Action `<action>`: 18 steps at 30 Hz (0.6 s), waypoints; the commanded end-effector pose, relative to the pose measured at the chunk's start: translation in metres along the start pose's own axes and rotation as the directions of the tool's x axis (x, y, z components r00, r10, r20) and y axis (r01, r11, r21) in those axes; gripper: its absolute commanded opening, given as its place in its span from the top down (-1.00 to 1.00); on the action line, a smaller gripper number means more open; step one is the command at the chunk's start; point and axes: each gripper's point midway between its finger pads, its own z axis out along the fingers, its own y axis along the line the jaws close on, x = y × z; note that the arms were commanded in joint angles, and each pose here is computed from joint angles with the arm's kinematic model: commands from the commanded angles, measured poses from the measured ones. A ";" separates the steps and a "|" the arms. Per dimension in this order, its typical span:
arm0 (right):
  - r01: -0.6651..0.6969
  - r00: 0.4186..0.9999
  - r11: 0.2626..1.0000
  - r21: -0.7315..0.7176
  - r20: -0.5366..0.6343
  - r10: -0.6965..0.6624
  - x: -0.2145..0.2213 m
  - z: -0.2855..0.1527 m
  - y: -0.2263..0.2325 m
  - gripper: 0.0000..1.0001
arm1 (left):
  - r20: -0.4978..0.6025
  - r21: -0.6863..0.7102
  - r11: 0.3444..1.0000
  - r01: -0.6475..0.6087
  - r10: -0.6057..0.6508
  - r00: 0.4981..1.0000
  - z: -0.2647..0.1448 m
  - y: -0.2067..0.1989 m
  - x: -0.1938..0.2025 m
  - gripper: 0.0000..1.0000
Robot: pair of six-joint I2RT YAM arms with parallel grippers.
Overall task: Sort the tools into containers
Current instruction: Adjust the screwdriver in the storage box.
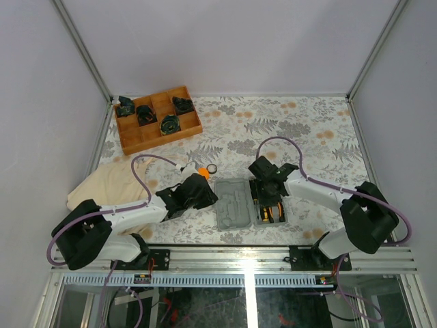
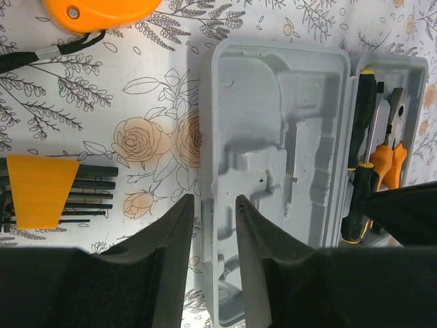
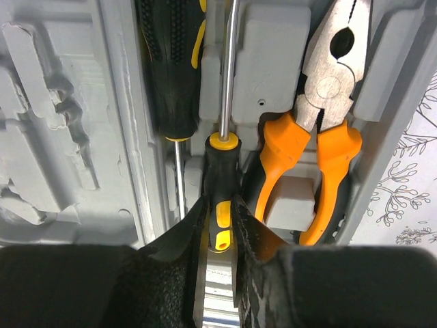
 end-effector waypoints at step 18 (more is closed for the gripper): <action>0.090 0.942 0.995 0.052 -0.330 -0.068 0.068 0.067 -0.012 0.99 | 0.021 0.049 0.998 -0.044 0.043 0.999 -0.001 -0.014 -0.005 1.00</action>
